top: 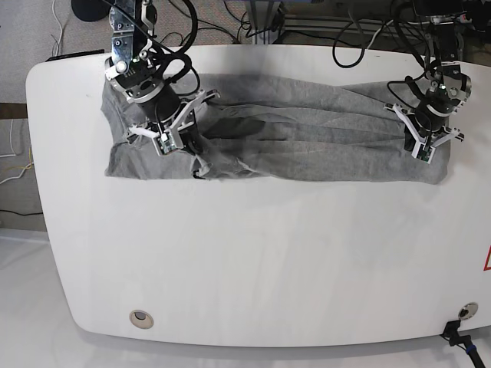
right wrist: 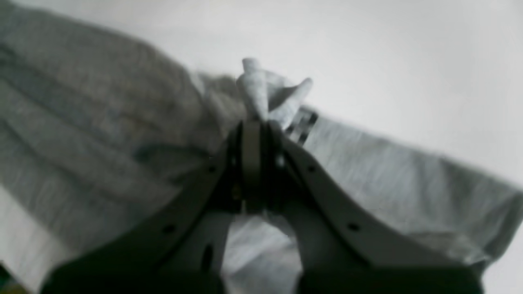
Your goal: Fold the T-shirt properly
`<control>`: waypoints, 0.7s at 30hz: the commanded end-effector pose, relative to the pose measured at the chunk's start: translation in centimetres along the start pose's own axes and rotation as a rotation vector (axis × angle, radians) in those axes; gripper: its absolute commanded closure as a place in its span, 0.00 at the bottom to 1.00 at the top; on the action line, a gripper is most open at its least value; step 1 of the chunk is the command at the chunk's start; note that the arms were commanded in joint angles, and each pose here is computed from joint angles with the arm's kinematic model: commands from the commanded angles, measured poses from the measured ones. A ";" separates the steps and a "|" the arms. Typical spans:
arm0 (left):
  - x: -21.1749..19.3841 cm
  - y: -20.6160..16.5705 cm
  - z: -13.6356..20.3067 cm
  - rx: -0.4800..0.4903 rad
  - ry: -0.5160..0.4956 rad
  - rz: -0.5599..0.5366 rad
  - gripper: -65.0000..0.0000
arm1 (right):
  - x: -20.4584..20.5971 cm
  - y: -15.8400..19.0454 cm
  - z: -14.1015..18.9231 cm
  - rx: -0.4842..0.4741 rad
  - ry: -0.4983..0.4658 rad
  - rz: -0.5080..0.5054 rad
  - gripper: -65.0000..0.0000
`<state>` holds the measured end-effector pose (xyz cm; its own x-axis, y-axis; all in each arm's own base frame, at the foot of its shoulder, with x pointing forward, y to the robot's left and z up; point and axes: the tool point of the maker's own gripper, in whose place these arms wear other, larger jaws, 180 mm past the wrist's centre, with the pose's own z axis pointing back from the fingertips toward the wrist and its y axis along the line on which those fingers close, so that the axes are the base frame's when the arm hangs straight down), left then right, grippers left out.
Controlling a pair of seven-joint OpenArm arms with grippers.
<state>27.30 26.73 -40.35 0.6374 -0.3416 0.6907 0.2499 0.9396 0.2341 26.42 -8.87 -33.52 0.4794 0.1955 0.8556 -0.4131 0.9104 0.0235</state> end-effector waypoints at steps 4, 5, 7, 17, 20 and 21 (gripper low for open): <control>1.2 0.8 0.2 0.016 -0.040 -0.011 1.00 | -2.0 2.4 1.7 0.085 0.031 0.016 1.00; 1.2 0.8 0.2 0.018 -0.040 -0.010 1.00 | -2.7 2.8 2.0 0.097 0.048 0.013 1.00; 1.2 0.8 0.2 0.016 -0.039 -0.011 1.00 | -3.8 3.2 2.4 0.104 0.076 0.000 1.00; 1.3 0.8 0.2 0.017 -0.041 -0.011 1.00 | -6.7 3.5 2.5 0.108 0.151 -0.034 1.00; 1.3 0.8 0.2 0.017 -0.041 -0.011 1.00 | -7.5 3.5 2.4 0.109 0.171 -0.046 0.97; 1.3 0.8 0.2 0.017 -0.041 -0.011 1.00 | -7.6 3.5 2.4 0.109 0.172 -0.047 0.89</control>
<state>27.31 26.72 -40.35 0.6374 -0.3420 0.6904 0.2502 0.9394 0.2344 18.97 -8.14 -39.53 0.6470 0.2317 0.7264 -0.4603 0.8782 0.1298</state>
